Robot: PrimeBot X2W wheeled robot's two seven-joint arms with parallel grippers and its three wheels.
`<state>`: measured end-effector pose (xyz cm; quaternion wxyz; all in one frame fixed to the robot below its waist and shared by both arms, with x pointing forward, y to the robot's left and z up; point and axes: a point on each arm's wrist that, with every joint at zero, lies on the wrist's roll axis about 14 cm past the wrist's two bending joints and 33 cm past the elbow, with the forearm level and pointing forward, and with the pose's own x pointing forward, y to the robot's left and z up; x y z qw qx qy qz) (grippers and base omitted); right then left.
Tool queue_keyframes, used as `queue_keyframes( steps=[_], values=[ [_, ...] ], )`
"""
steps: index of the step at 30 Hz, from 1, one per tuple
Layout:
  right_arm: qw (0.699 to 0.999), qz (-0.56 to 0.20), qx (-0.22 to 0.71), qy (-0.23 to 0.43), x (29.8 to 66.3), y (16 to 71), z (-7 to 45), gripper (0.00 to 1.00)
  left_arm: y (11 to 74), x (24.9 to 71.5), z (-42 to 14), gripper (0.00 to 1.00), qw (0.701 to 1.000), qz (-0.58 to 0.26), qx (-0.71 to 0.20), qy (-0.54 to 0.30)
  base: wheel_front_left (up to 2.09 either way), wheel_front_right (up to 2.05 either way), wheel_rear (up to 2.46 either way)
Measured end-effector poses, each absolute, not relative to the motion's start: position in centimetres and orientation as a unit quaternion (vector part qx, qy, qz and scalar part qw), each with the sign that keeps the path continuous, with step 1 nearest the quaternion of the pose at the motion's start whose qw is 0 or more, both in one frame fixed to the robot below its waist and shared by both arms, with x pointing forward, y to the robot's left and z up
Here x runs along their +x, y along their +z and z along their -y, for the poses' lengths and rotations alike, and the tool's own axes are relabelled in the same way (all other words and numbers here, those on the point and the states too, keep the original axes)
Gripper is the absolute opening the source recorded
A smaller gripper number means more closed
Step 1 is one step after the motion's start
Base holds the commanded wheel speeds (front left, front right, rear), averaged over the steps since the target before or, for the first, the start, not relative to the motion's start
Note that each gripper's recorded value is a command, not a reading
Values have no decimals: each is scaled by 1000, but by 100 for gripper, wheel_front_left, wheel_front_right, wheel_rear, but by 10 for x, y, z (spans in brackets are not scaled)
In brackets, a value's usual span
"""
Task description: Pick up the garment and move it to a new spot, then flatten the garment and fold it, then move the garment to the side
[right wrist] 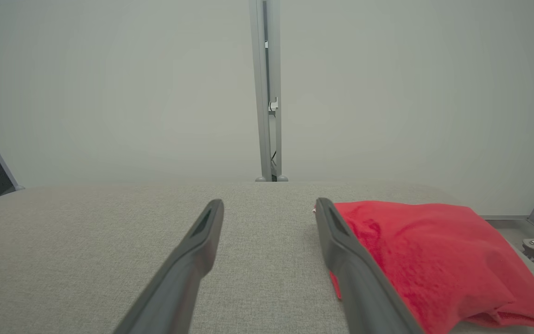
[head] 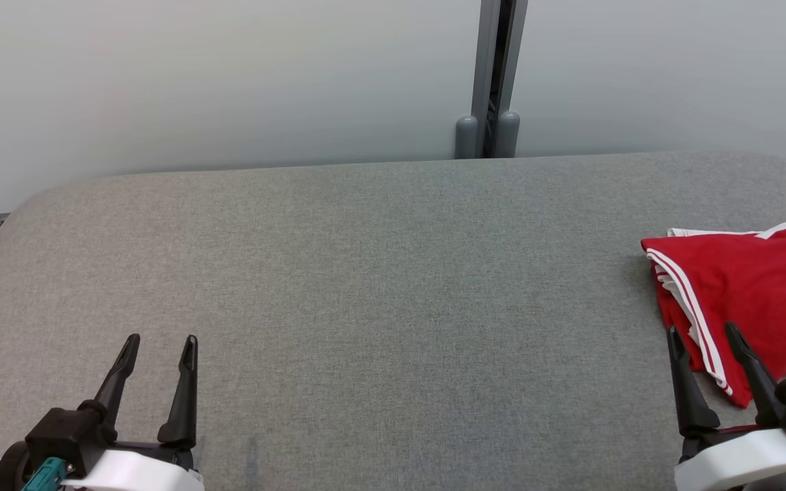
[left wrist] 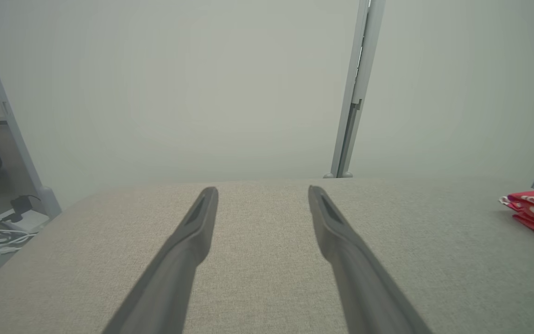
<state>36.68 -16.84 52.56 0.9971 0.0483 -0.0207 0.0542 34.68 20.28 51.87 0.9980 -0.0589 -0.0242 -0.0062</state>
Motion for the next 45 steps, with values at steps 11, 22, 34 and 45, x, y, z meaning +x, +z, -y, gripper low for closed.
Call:
queue_keyframes(
  steps=[11,22,34,45],
  values=[
    [994,-18,99,47,359,500,166,0,487,337,-199,0,993,-29,-112,7,0,0,0],
    [980,-23,194,38,359,498,168,0,481,339,-204,0,978,-47,-203,23,0,0,0],
    [956,-21,290,31,361,499,169,0,479,343,-208,0,953,-56,-297,35,0,0,0],
    [930,-19,365,26,364,501,170,0,480,348,-211,0,926,-58,-371,39,0,0,0]
  ],
)
